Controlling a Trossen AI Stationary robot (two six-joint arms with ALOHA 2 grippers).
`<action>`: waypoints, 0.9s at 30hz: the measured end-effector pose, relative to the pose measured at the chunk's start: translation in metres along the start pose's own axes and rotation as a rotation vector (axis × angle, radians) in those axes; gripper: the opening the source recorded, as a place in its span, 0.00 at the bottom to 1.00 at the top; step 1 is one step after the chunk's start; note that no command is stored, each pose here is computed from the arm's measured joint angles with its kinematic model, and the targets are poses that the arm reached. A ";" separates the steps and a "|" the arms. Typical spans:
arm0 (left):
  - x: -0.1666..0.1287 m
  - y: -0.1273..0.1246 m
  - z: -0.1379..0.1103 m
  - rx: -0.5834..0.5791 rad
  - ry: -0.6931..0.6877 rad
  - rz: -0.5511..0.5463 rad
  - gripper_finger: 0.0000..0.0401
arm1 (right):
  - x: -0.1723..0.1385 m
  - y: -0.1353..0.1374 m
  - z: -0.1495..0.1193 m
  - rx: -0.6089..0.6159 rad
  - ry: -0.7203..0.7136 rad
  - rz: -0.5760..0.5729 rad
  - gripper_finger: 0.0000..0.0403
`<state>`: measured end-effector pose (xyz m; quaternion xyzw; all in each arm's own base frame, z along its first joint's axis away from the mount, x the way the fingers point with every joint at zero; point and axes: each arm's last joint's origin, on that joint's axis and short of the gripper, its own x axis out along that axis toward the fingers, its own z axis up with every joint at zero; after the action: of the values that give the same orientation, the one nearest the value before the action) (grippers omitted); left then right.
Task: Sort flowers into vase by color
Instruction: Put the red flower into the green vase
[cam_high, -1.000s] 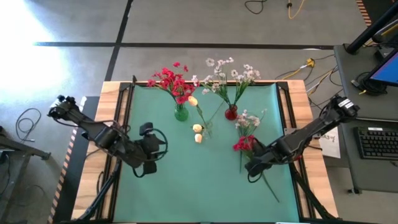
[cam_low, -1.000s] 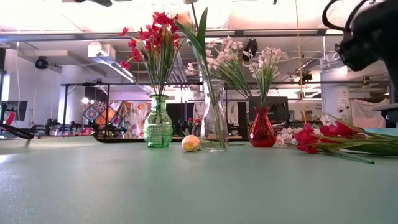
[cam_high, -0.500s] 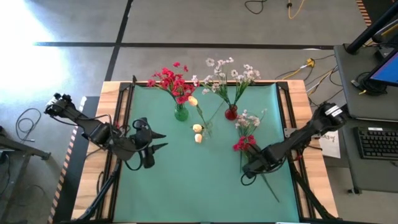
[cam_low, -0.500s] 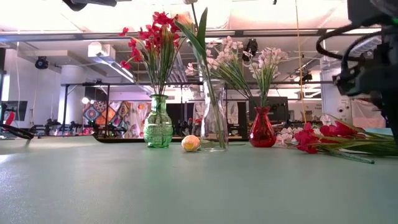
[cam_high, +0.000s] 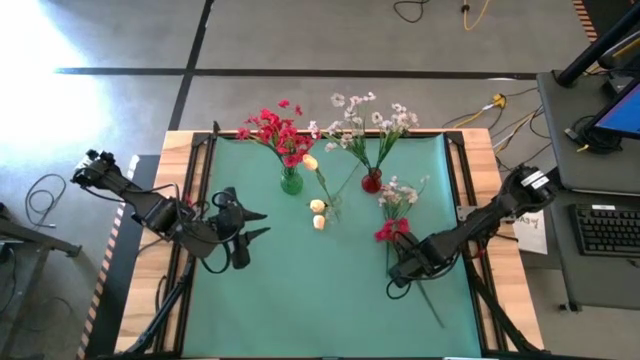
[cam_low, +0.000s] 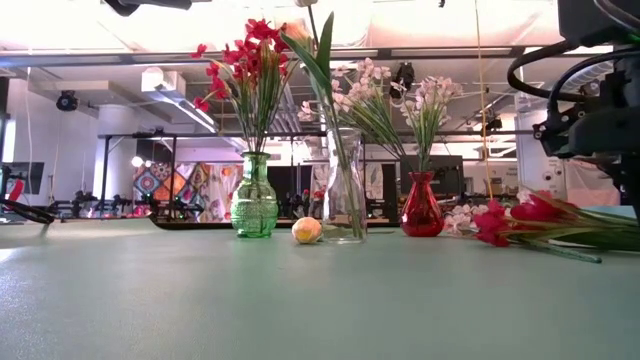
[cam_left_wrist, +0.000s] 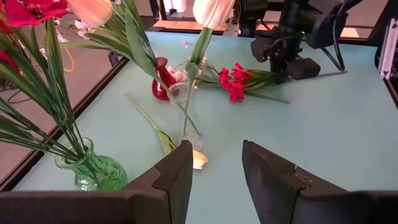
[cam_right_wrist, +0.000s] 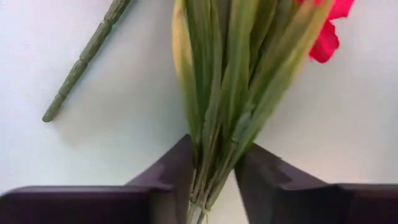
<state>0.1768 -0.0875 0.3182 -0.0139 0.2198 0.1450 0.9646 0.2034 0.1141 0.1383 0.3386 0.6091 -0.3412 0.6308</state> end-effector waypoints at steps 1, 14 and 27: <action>0.000 0.000 0.000 0.000 -0.001 0.000 0.32 | 0.000 0.000 0.000 0.000 0.000 0.000 0.20; 0.002 -0.003 -0.001 0.006 0.011 -0.008 0.32 | -0.013 -0.004 -0.003 -0.007 0.065 0.056 0.09; 0.009 -0.008 -0.003 0.017 0.026 -0.012 0.32 | -0.068 -0.031 -0.002 -0.016 -0.079 0.273 0.09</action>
<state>0.1853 -0.0934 0.3114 -0.0088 0.2333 0.1373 0.9626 0.1751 0.1002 0.2058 0.3996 0.5349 -0.2603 0.6975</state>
